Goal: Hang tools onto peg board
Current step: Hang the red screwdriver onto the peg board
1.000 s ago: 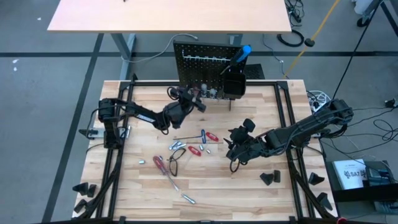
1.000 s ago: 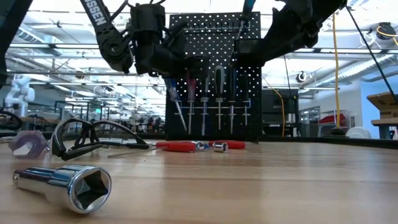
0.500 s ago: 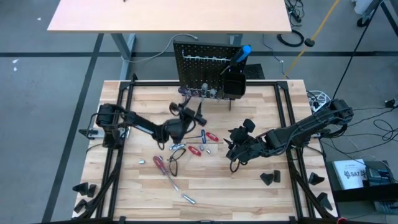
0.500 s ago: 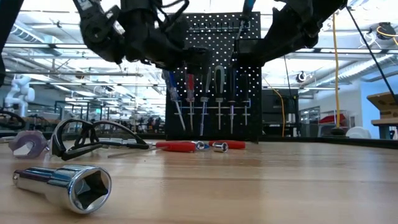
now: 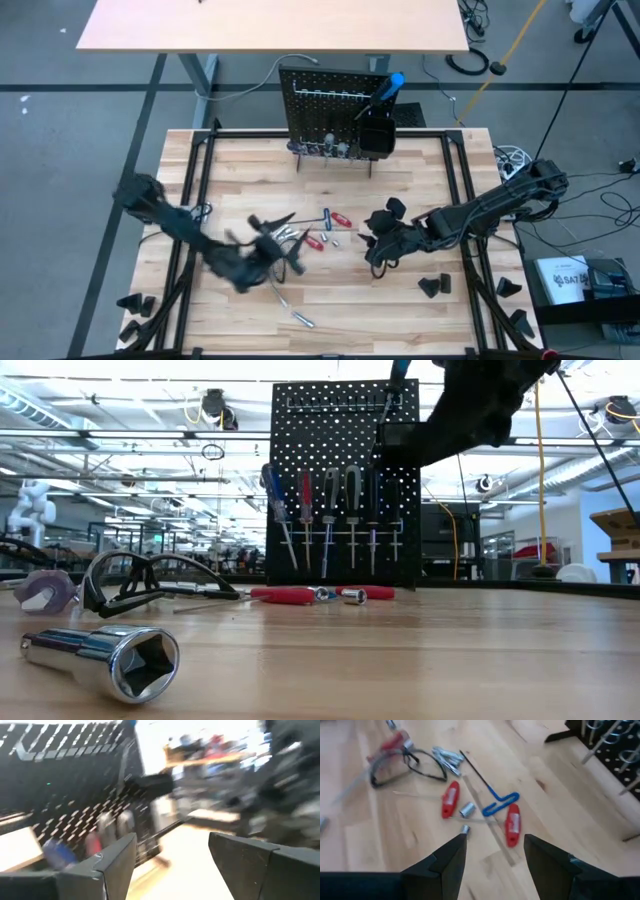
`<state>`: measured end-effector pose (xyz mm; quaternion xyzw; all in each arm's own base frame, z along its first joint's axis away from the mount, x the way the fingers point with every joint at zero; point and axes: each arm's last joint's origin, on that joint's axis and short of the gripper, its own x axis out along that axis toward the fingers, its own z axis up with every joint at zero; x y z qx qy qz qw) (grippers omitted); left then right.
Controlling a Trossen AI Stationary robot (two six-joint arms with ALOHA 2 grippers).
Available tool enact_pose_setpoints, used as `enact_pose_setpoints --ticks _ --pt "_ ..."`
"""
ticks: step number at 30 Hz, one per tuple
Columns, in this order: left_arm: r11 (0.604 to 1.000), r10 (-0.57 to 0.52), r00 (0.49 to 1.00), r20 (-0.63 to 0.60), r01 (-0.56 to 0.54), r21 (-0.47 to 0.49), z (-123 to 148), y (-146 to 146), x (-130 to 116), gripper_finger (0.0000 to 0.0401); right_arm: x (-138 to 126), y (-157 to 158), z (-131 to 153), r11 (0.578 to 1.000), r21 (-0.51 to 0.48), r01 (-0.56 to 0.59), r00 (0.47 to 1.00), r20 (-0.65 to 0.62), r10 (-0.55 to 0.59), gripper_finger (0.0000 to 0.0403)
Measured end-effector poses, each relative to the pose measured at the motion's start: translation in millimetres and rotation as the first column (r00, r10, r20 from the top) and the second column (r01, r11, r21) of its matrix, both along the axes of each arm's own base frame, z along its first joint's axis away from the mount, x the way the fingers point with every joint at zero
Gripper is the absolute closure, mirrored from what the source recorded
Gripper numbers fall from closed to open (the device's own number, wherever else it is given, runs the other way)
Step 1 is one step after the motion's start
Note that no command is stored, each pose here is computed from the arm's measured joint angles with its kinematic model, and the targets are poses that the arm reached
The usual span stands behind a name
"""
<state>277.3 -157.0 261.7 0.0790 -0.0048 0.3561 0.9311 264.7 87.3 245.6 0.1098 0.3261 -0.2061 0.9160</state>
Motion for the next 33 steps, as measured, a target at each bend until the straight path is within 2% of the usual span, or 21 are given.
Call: enact_pose_setpoints --ticks 3,6,9,12,14,15,18,20,23,26,30,33 --pt "0.984 -0.178 0.983 0.054 0.179 -0.016 33 -5 -27 0.0145 2 1 2 0.998 0.052 0.030 0.998 0.044 -0.032 0.0211" --pt "0.919 -0.380 0.919 0.106 0.388 -0.073 54 4 -44 0.0145 3 2 1 0.997 0.076 0.019 0.999 0.040 -0.022 0.0211" --pt "0.850 -0.488 0.868 0.087 0.496 -0.179 57 22 -51 0.0145 6 4 -5 0.996 0.091 0.000 1.000 0.018 -0.001 0.0211" --pt "0.781 -0.569 0.822 -0.023 0.531 -0.330 44 40 -54 0.0145 17 8 -15 0.995 0.096 0.008 0.999 0.031 -0.011 0.0211" --pt "0.743 -0.605 0.788 -0.110 0.510 -0.433 32 48 -56 0.0145 27 8 -24 0.994 0.105 0.014 0.999 0.045 -0.019 0.0211" --pt "0.743 -0.599 0.786 -0.152 0.476 -0.471 26 51 -58 0.0145 32 9 -28 0.993 0.115 0.015 0.998 0.061 -0.022 0.0211" --pt "0.784 -0.534 0.801 -0.270 0.350 -0.512 7 59 -68 0.0145 47 10 -40 0.987 0.161 -0.021 0.996 0.084 0.008 0.0211" --pt "0.798 -0.500 0.802 -0.327 0.280 -0.534 -1 65 -78 0.0145 54 10 -48 0.984 0.173 -0.032 0.996 0.086 0.017 0.0211" --pt "0.802 -0.450 0.822 -0.348 0.201 -0.562 -9 74 -93 0.0145 59 7 -57 0.985 0.170 -0.029 0.998 0.067 0.017 0.0211" --pt "0.792 -0.428 0.844 -0.323 0.178 -0.585 -19 81 -100 0.0145 62 2 -65 0.990 0.139 -0.026 0.999 0.033 0.021 0.0211" --pt "0.739 -0.432 0.849 -0.305 0.140 -0.659 -41 91 -104 0.0145 66 -4 -74 0.996 0.076 -0.054 0.998 -0.014 0.055 0.0211" --pt "0.665 -0.473 0.836 -0.277 0.132 -0.735 -59 100 -103 0.0145 67 -8 -78 0.996 0.027 -0.086 0.995 -0.045 0.087 0.0211"
